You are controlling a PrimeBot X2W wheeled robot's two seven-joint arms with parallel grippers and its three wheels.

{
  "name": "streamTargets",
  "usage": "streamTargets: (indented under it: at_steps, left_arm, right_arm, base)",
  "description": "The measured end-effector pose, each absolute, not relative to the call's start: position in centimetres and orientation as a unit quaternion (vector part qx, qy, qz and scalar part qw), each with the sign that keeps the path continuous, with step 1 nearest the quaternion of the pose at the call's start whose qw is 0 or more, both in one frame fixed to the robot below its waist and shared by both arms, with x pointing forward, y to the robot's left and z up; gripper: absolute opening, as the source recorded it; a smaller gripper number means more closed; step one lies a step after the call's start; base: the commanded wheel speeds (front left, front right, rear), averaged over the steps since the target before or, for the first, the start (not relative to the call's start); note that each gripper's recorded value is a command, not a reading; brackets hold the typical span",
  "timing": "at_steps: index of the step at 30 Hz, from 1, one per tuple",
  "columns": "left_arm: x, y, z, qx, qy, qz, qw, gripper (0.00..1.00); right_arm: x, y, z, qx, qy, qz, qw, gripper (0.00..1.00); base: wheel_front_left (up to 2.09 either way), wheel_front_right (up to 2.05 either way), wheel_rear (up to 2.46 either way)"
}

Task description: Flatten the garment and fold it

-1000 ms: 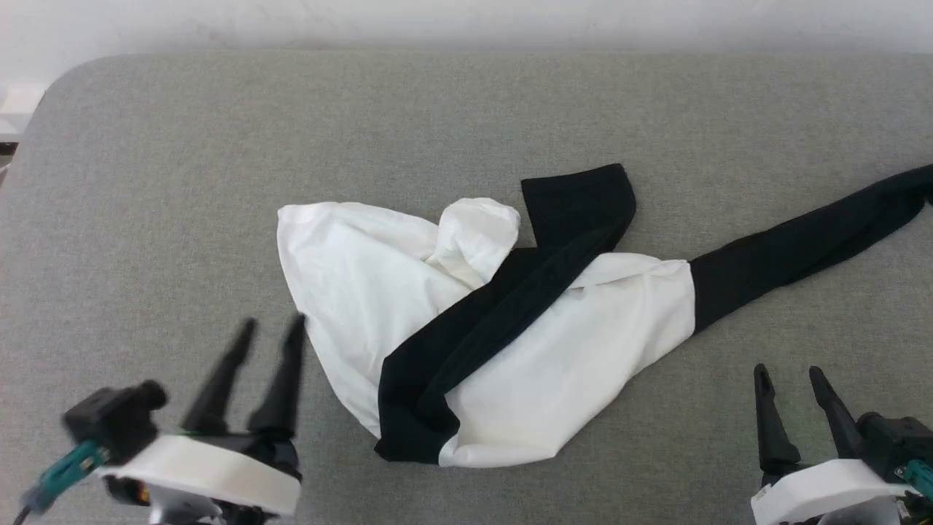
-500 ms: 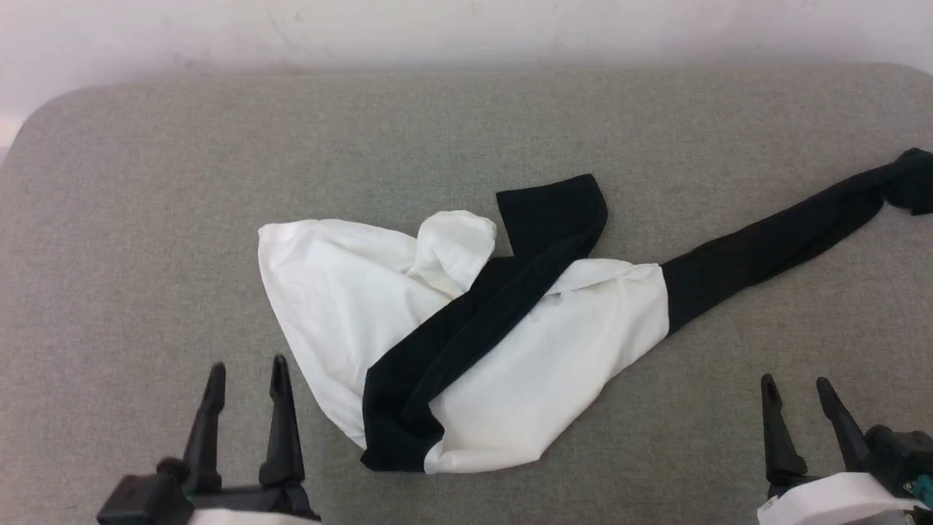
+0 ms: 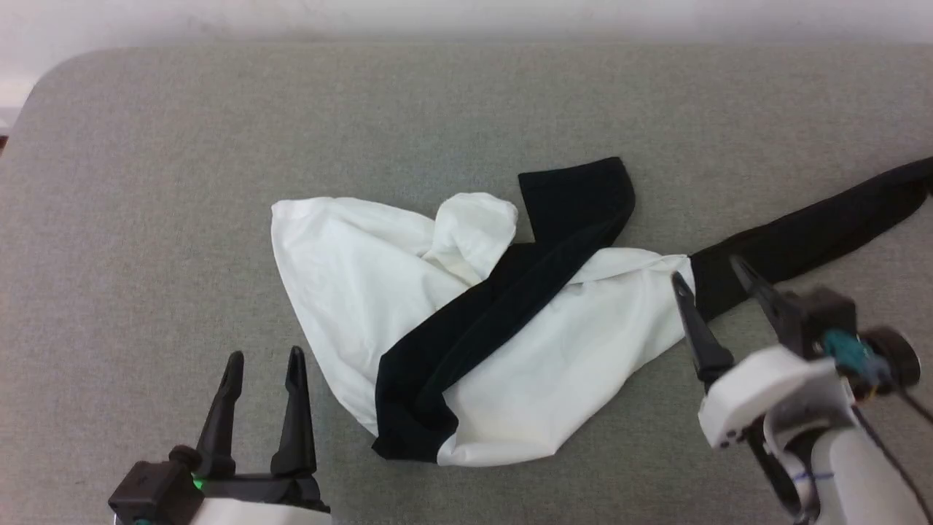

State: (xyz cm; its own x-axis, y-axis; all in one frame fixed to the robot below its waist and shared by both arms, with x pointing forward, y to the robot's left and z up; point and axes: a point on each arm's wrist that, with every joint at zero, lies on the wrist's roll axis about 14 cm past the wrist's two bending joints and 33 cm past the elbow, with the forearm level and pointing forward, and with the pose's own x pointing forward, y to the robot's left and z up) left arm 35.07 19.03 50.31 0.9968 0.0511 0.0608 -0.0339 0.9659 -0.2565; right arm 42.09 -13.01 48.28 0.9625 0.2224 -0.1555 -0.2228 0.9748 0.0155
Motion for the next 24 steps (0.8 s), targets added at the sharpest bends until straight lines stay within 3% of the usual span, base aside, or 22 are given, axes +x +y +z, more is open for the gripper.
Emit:
streamTargets:
  at_steps: [9,15,21,22,24]
  left_arm:
    - [36.7,18.6,49.3,-0.140,-0.022,0.015,0.990,1.00]
    - [37.2,18.9,48.3,-0.150,-0.008,0.025,0.988,1.00]
    - [37.3,19.2,47.1,-0.151,0.009,0.034,0.988,1.00]
    - [37.4,19.2,47.0,-0.150,0.010,0.035,0.988,1.00]
    - [37.5,19.3,46.9,-0.150,0.012,0.037,0.988,1.00]
  right_arm:
    - [45.4,-11.6,44.5,-0.117,0.258,0.218,0.934,1.00]
    - [46.7,-10.3,41.7,-0.173,0.328,0.270,0.889,1.00]
    - [46.7,-8.7,38.1,-0.144,0.403,0.296,0.854,1.00]
    - [46.7,-8.5,37.7,-0.137,0.414,0.298,0.849,0.55]
    - [47.2,-8.1,37.5,-0.122,0.419,0.302,0.847,0.00]
  base:
    - [0.00,0.00,0.00]
    - [0.00,0.00,0.00]
    - [0.00,0.00,0.00]
    - [0.00,0.00,0.00]
    - [0.00,0.00,0.00]
